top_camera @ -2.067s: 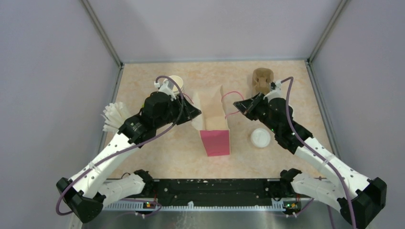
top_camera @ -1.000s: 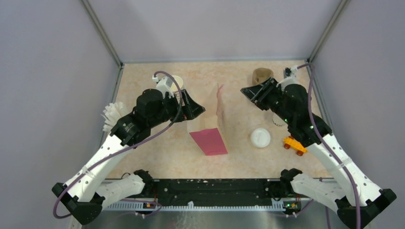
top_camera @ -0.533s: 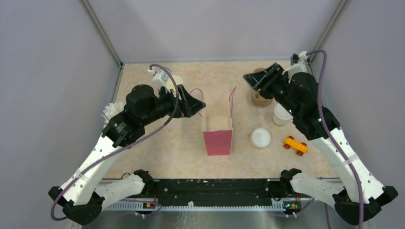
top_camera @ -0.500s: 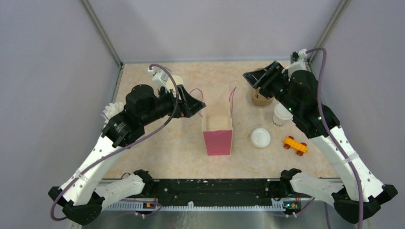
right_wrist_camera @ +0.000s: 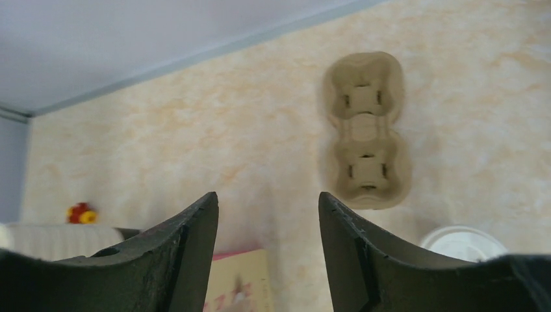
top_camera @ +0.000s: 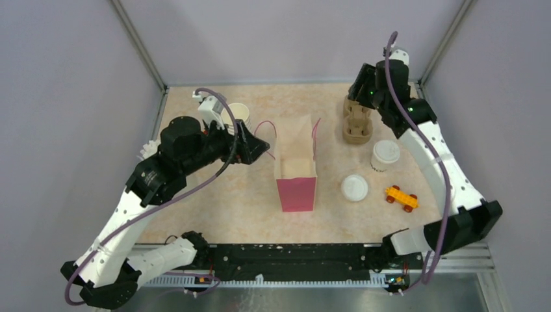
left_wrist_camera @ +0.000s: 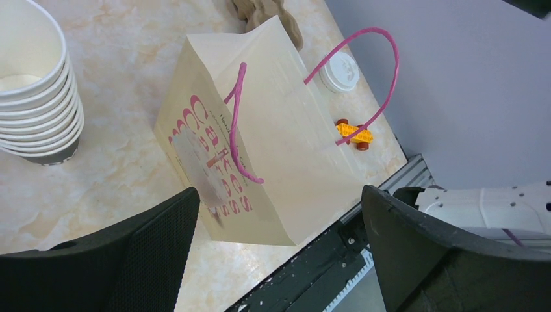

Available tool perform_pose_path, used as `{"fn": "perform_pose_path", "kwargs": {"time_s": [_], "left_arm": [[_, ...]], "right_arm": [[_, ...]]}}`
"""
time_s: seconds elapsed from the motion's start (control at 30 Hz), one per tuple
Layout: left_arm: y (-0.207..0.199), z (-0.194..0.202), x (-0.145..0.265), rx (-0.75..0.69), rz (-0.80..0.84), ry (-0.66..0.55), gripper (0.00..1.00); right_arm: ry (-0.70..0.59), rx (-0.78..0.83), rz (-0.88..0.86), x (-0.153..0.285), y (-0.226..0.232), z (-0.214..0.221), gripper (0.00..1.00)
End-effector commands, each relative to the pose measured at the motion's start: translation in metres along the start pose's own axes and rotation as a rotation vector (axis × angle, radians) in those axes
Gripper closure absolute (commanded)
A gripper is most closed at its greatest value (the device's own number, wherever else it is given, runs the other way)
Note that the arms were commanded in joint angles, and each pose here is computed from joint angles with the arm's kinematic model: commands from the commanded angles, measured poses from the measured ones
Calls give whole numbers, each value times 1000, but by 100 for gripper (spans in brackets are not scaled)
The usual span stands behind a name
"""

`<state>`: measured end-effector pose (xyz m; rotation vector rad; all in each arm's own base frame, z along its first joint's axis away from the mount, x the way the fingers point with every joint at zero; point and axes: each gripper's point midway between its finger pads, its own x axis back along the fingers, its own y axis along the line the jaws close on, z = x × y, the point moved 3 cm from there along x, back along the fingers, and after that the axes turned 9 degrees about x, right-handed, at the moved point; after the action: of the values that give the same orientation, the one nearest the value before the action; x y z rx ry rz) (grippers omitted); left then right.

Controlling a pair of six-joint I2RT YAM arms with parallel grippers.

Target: Pack the takeout coffee

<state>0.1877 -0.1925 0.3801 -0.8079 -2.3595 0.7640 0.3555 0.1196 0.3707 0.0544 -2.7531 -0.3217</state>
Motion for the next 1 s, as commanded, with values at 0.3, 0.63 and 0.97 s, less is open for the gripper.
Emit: {"fn": "perform_pose_path", "kwargs": {"time_s": [0.3, 0.63, 0.97], "left_arm": [[3, 11, 21, -41, 23, 17, 2], [9, -5, 6, -88, -72, 16, 2], [20, -17, -20, -61, -180, -5, 10]], "right_arm": [[384, 233, 159, -128, -99, 72, 49], [432, 213, 109, -189, -116, 87, 45], [498, 218, 104, -213, -120, 109, 54]]}}
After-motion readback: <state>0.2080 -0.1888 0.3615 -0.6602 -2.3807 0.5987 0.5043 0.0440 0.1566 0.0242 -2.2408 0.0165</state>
